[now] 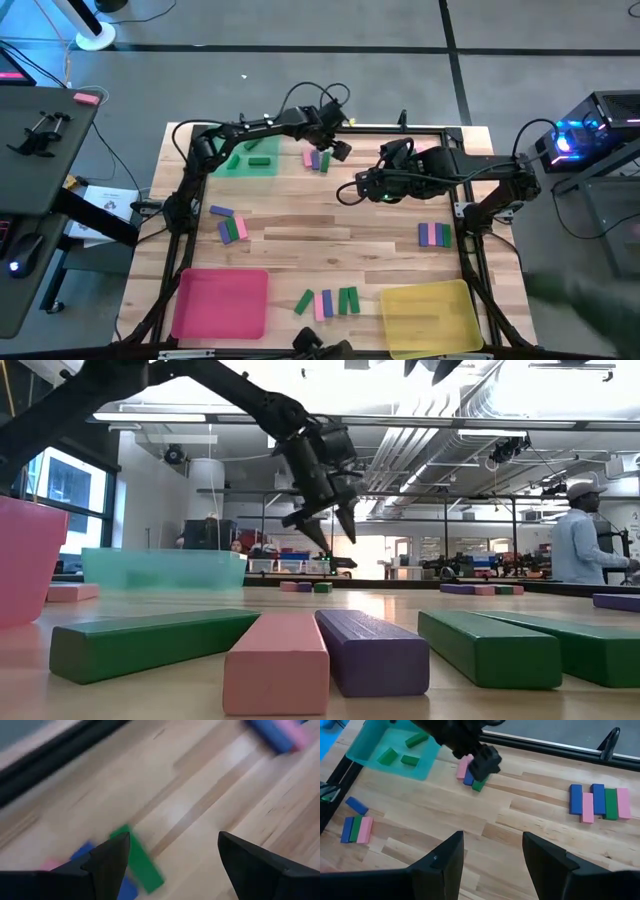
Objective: Sort blocks
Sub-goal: Put the green block into the blue bin
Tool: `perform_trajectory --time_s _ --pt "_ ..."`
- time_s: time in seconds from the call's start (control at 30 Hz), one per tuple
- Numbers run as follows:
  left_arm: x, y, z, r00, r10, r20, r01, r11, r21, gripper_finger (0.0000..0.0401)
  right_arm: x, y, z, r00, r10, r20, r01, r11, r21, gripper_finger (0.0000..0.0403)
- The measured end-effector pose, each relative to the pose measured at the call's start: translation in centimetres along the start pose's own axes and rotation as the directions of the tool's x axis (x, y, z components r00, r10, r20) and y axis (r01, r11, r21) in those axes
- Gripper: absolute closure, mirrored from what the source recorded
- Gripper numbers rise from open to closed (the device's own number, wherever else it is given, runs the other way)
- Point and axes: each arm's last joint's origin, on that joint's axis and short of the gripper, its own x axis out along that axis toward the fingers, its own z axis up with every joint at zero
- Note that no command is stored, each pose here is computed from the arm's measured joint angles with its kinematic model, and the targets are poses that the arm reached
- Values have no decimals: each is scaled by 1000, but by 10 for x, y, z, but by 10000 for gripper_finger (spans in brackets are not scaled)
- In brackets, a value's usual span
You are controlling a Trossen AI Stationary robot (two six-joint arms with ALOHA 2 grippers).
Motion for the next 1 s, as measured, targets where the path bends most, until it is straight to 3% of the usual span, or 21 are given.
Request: perform_trajectory --time_s 0.2,0.37,0.47,0.6,0.73,1.0 --pt "30 14 -13 990 33 -135 -45 995 -89 112 0 1 0 1000 6 2 -6 1000 4 225" --pt "32 8 -18 984 -13 -179 13 1000 -1 119 0 1 0 1000 10 3 -10 1000 6 225" --pt "21 1 -14 993 9 -119 -2 998 57 139 0 1 0 1000 9 4 -9 1000 -4 225" --pt "15 6 -7 997 21 -73 -13 994 107 221 0 1 1 1000 11 6 -11 1000 -7 225" --pt "25 17 -9 992 9 -127 6 993 114 369 0 2 1 1000 16 9 -16 1000 -3 225" --pt "25 25 -7 991 -5 -135 30 983 183 400 0 3 2 1000 26 15 -26 1000 5 225"
